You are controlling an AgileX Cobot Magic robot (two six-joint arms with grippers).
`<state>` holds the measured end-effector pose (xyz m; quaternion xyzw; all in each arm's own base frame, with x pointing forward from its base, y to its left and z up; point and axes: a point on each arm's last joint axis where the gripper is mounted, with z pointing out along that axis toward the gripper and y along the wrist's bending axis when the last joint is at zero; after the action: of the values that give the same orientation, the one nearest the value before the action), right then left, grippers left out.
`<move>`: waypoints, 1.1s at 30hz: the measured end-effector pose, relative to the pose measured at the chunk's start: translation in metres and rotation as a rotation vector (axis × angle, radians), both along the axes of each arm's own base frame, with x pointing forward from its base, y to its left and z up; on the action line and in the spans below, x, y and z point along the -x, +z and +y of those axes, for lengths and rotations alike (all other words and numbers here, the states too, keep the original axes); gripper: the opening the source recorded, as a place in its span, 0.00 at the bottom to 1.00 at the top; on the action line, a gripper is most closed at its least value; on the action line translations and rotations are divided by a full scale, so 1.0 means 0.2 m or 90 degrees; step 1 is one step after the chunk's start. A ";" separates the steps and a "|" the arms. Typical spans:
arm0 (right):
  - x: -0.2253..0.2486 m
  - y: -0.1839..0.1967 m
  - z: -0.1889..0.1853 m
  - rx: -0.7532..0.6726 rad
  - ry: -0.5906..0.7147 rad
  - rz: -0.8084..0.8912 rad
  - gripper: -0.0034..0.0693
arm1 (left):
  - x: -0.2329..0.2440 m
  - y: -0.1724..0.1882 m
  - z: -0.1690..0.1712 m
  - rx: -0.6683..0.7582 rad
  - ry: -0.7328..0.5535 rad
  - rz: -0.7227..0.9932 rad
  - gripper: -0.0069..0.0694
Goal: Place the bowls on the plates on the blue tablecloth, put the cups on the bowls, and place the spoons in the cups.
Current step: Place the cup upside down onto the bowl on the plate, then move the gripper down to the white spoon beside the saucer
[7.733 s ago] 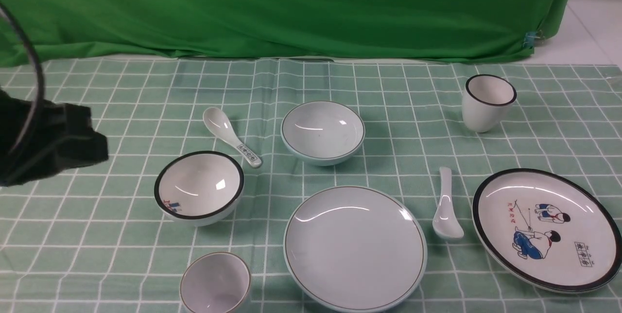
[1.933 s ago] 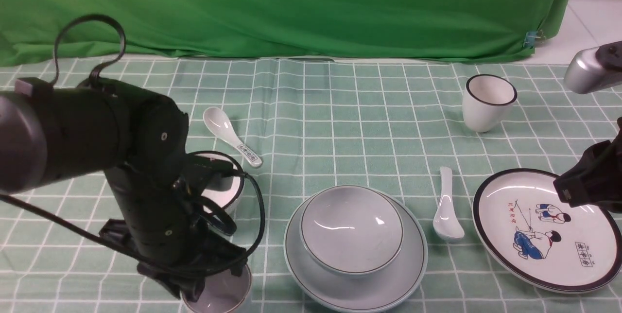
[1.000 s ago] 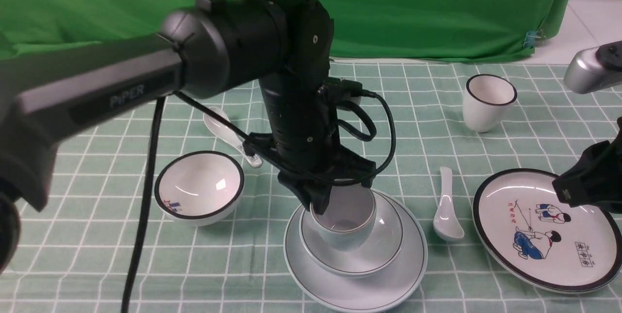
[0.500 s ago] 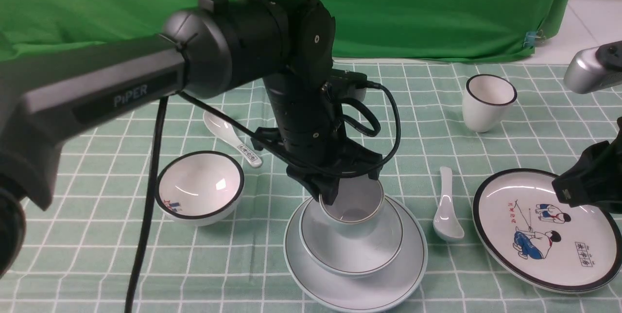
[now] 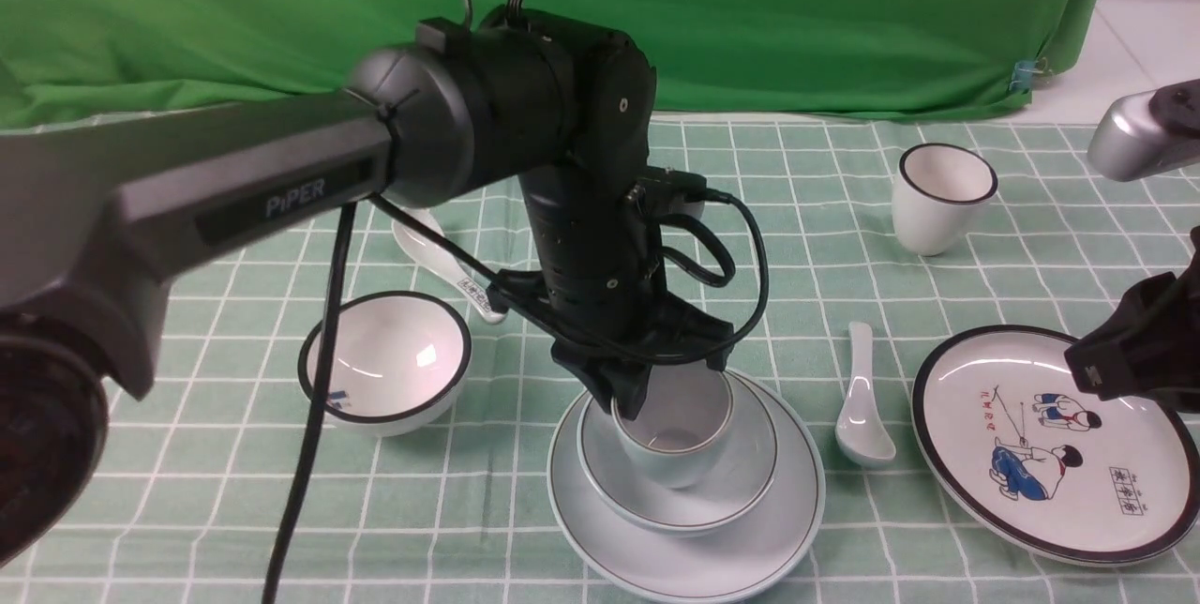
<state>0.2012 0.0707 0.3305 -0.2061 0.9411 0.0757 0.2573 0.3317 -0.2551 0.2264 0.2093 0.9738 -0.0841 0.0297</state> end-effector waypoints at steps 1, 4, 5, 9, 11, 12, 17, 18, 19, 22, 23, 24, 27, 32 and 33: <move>0.00 0.00 0.00 0.000 0.000 0.000 0.25 | 0.00 0.00 0.00 0.000 0.000 0.000 0.17; 0.00 0.00 0.00 0.000 0.000 0.000 0.26 | 0.00 0.00 0.00 0.002 0.000 -0.001 0.28; 0.00 0.00 0.00 0.000 0.000 0.000 0.26 | 0.00 0.01 0.00 0.002 0.000 -0.002 0.29; 0.00 0.01 0.00 0.004 -0.001 -0.001 0.27 | -0.02 0.10 -0.01 0.010 -0.008 -0.012 0.51; -0.03 0.05 -0.01 0.003 -0.016 0.003 0.27 | -0.04 0.20 -0.03 0.034 -0.016 -0.050 0.57; -0.04 0.05 -0.02 0.004 -0.019 0.008 0.27 | -0.04 0.21 -0.03 0.036 -0.016 -0.053 0.57; -0.26 0.13 -0.09 0.013 -0.076 0.056 0.27 | 0.03 0.57 0.06 0.068 -0.022 -0.179 0.40; -0.32 0.10 -0.09 0.021 -0.077 0.083 0.27 | 0.08 0.65 0.10 0.070 -0.021 -0.204 0.28; -0.33 0.09 -0.08 0.021 -0.077 0.084 0.27 | 0.08 0.66 0.11 0.070 -0.020 -0.207 0.28; -0.48 -0.01 0.00 0.037 -0.051 0.123 0.34 | 0.24 0.80 0.25 0.070 -0.004 -0.248 0.13; -0.54 -0.06 0.04 0.049 -0.039 0.126 0.40 | 0.33 0.81 0.33 0.060 0.013 -0.247 0.11; -0.55 -0.08 0.06 0.051 -0.036 0.128 0.41 | 0.36 0.83 0.34 0.062 0.017 -0.254 0.11; -0.69 -0.22 0.17 0.070 -0.029 0.130 0.62 | 0.52 0.80 0.47 0.076 0.049 -0.266 0.10; -0.87 -0.41 0.28 0.075 -0.036 0.145 0.82 | 0.74 0.68 0.63 0.121 0.106 -0.288 0.10; -0.91 -0.45 0.29 0.076 -0.044 0.151 0.83 | 0.78 0.64 0.66 0.122 0.116 -0.283 0.10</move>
<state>0.3827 0.1296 0.2408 -0.1779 0.9743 0.0343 0.1342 0.1761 -0.1240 0.3551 0.1304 0.9458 -0.1246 0.2700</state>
